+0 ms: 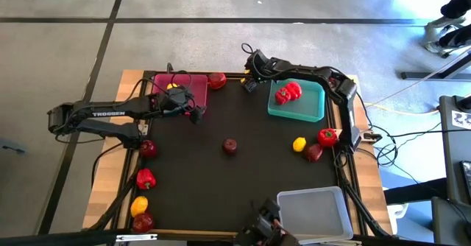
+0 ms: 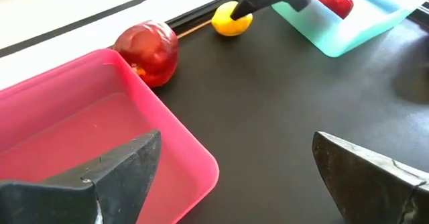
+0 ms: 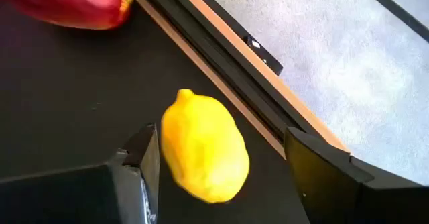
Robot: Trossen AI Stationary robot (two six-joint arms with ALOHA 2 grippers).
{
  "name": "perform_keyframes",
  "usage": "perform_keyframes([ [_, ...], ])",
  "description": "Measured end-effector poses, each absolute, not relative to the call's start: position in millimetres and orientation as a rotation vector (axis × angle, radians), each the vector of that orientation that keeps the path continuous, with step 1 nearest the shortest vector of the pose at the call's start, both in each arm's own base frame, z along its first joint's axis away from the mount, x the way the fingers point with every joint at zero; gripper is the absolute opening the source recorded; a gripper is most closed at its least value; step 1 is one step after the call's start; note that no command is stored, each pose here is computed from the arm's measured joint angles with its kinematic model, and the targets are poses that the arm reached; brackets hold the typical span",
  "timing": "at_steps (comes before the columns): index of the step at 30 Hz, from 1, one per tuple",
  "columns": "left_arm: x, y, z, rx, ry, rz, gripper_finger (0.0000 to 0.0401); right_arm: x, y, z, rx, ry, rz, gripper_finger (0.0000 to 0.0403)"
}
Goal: Sort produce into baskets
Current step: Put the lemon into the pink bin
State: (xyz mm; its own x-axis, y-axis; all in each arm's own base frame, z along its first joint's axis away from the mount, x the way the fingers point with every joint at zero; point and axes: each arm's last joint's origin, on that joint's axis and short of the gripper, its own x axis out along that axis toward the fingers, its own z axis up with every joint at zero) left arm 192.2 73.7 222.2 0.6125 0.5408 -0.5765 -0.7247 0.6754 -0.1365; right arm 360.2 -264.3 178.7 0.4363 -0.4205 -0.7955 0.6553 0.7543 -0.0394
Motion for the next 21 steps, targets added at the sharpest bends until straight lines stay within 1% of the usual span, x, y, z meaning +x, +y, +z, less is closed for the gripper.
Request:
perform_keyframes([
  [10,192,74,222,-0.38,0.528,0.75,0.0384,358,-267,176,0.316,0.902,-0.675,0.0237],
  [17,192,74,222,-0.381,0.528,0.75,0.0384,355,-264,168,0.346,0.972,-0.664,0.0237],
  [21,192,74,222,-0.381,0.528,0.75,0.0384,355,-264,168,0.345,0.969,-0.664,0.0236],
])
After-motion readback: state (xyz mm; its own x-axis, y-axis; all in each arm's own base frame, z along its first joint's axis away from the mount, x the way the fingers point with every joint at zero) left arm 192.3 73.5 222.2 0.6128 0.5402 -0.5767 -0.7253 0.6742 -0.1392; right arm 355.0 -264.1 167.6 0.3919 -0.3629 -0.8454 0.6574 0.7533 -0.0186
